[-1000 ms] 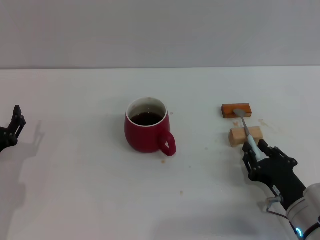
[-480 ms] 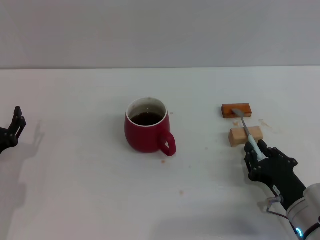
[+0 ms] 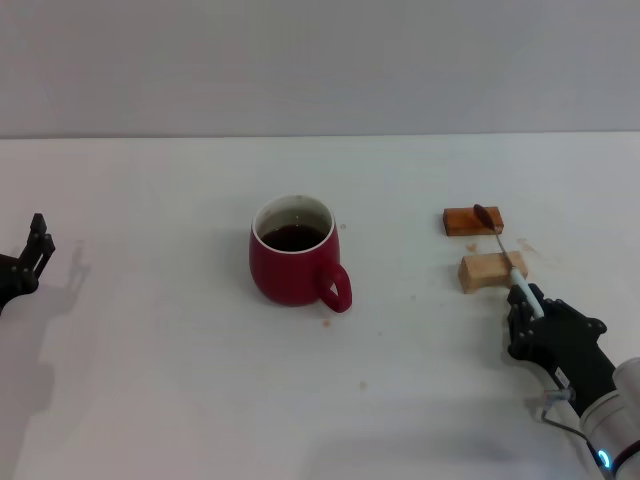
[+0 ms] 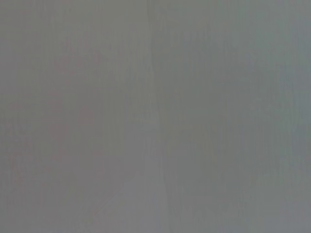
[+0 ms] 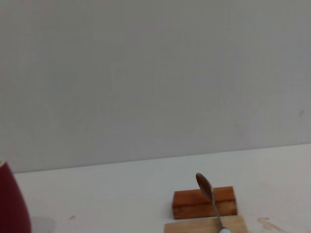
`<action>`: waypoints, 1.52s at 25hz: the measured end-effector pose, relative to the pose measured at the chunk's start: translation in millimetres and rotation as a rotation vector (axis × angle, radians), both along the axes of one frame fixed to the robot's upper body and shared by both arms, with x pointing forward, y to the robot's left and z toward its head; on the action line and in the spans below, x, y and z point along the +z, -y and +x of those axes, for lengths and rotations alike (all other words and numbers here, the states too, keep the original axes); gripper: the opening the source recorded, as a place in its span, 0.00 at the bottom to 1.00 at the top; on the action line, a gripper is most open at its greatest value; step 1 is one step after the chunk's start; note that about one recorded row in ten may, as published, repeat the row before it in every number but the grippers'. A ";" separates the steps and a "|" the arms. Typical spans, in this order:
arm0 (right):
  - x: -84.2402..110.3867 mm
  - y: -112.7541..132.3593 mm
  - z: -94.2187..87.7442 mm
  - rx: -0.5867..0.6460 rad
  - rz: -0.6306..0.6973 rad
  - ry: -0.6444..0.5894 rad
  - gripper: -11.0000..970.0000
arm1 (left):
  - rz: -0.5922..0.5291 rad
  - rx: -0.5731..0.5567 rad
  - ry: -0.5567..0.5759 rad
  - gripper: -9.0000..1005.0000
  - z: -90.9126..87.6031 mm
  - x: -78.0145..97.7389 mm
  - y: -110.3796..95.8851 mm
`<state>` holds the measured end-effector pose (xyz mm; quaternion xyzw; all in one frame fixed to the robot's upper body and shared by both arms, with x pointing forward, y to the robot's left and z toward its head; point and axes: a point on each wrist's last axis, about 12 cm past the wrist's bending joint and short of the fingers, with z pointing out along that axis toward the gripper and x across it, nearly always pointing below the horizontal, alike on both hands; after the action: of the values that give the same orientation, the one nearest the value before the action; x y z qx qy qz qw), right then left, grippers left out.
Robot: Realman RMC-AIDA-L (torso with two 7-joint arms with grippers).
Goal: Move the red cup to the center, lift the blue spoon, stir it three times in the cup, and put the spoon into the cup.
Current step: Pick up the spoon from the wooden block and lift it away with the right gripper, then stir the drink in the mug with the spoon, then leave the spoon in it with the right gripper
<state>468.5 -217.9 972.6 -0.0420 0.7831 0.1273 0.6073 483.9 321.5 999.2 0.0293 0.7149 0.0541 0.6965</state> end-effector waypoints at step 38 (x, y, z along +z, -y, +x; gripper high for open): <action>80.9 -27.8 -2.2 0.050 -0.091 0.091 0.15 | 0.002 0.005 -0.005 0.84 -1.4 -1.0 -0.8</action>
<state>466.3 -190.1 1053.4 -0.0948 0.7585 0.1045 0.6362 482.5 322.4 998.2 0.0282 0.7168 0.0565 0.6945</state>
